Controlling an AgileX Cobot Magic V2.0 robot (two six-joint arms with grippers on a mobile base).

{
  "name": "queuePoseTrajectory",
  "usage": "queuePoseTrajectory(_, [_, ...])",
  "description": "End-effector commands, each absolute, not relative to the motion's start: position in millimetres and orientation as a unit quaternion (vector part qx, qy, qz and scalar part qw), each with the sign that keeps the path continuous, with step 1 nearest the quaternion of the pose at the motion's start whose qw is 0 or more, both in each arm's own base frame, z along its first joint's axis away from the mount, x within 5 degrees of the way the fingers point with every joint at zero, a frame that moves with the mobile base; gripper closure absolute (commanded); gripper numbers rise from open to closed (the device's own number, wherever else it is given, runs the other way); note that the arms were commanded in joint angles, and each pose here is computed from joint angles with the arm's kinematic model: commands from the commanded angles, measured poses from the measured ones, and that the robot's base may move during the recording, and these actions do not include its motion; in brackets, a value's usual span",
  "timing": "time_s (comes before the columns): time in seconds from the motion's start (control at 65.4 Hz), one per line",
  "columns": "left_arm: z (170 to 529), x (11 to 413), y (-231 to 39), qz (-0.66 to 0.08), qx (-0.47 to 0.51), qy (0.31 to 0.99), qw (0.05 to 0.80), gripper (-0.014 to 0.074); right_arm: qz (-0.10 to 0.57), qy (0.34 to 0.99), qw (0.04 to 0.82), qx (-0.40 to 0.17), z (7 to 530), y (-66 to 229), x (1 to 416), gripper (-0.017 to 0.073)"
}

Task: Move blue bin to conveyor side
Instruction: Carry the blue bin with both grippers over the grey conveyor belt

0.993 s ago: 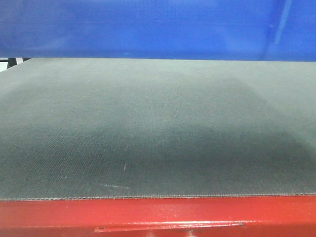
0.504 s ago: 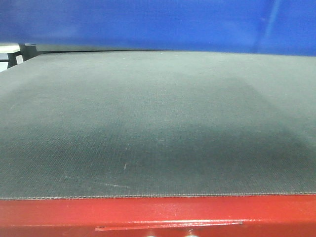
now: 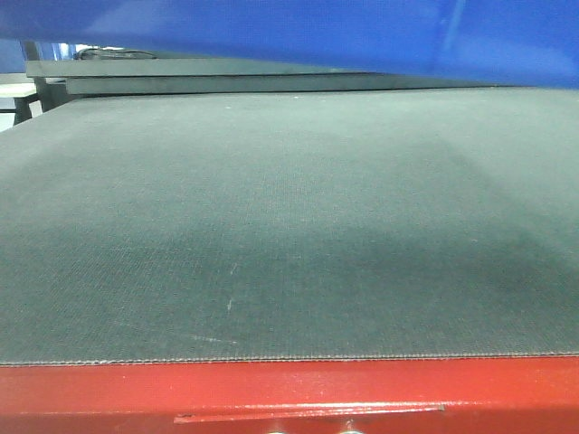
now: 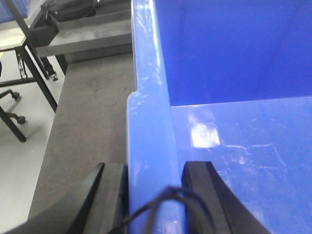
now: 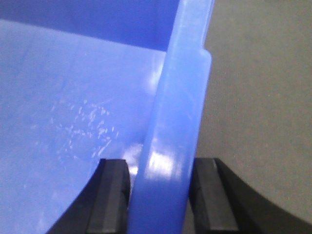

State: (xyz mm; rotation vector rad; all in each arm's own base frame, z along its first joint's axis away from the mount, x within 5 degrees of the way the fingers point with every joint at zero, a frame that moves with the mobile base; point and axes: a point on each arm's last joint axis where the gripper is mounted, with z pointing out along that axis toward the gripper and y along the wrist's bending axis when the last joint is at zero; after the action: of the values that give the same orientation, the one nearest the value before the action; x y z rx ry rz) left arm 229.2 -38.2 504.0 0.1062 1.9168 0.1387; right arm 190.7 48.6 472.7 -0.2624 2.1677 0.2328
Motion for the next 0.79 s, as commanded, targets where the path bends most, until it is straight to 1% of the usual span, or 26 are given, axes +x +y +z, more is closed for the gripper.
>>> queuePoseTrajectory(0.0, [522,220,-37,0.050,0.053,0.777,0.625,0.0603,0.099,0.853,0.499,-0.119,486,49,185,0.0637])
queuePoseTrajectory(0.138, [511,219,-36,0.051,0.042,0.816,0.575,0.0603,0.099,0.861,0.484,-0.121,482,50,189,0.0637])
queuePoseTrajectory(0.275, [496,230,-38,0.062,0.040,0.844,0.531,0.0603,0.101,0.875,0.458,-0.121,473,54,204,0.0637])
queuePoseTrajectory(0.443, [475,260,-46,0.072,0.047,0.865,0.494,0.0603,0.099,0.887,0.435,-0.120,462,60,237,0.0637])
queuePoseTrajectory(0.566, [456,287,-48,0.079,0.046,0.878,0.470,0.0603,0.099,0.889,0.432,-0.117,452,67,270,0.0637])
queuePoseTrajectory(0.779, [425,334,-39,0.053,0.021,0.883,0.465,0.0603,0.097,0.888,0.437,-0.107,422,76,322,0.0637])
